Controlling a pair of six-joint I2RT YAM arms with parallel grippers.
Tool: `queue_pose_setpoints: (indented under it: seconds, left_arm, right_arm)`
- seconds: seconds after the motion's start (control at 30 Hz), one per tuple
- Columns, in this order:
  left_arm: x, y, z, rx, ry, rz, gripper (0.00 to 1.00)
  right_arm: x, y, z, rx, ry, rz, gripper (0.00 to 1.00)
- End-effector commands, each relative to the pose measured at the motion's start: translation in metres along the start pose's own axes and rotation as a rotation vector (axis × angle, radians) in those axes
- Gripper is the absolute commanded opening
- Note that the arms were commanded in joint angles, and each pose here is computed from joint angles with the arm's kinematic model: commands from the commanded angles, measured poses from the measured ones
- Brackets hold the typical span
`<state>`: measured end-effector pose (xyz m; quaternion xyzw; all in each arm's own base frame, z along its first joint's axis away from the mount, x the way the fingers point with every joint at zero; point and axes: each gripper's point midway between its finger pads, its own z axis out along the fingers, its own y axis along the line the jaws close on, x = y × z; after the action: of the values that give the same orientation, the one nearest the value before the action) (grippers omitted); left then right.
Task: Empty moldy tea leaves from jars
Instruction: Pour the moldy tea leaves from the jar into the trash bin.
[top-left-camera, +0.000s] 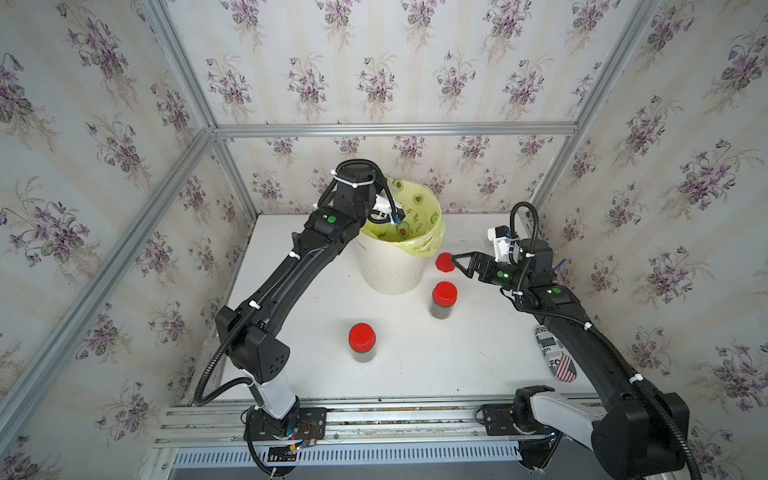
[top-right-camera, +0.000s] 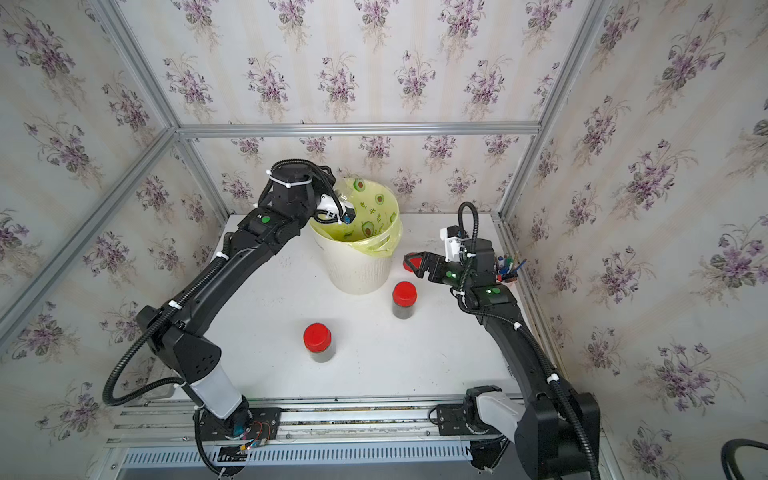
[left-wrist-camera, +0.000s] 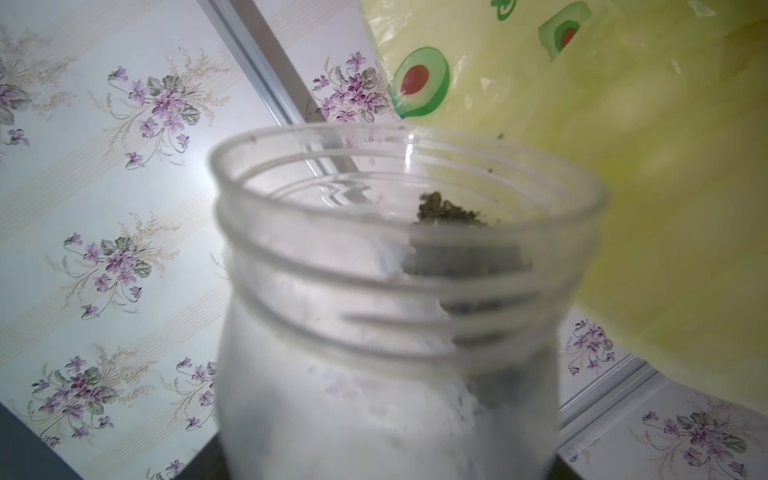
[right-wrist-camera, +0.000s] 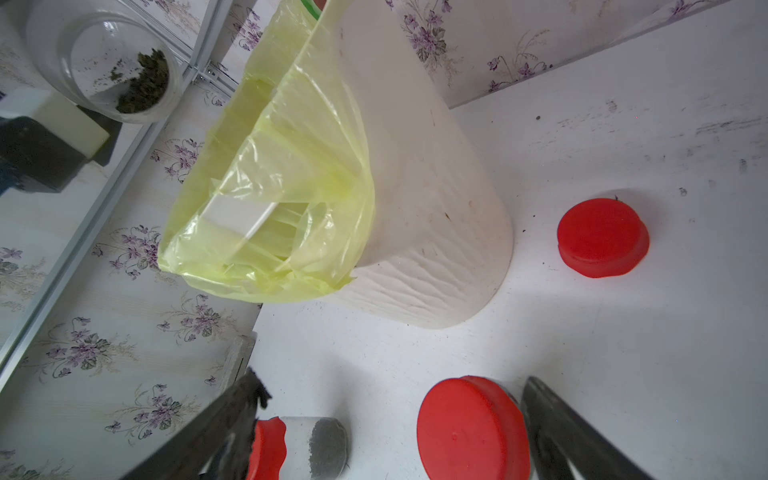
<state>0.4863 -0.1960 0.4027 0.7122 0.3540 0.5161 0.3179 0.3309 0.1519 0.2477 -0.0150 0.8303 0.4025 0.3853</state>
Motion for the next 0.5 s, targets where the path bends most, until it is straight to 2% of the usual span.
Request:
queue_pose_setpoints:
  seconds: [0.0, 0.3, 0.47]
  left_arm:
    - [-0.001, -0.009, 0.004, 0.029, -0.004, 0.257, 0.53]
    - [0.004, 0.001, 0.008, 0.030, 0.009, 0.232, 0.52]
    - [0.002, -0.009, 0.010, 0.067, 0.021, 0.243, 0.53]
  right_arm:
    - [-0.003, 0.004, 0.001, -0.018, -0.005, 0.003, 0.95]
    - [0.002, 0.001, 0.004, -0.023, 0.009, 0.010, 0.95]
    - [0.003, -0.001, 0.007, -0.033, 0.010, 0.015, 0.96]
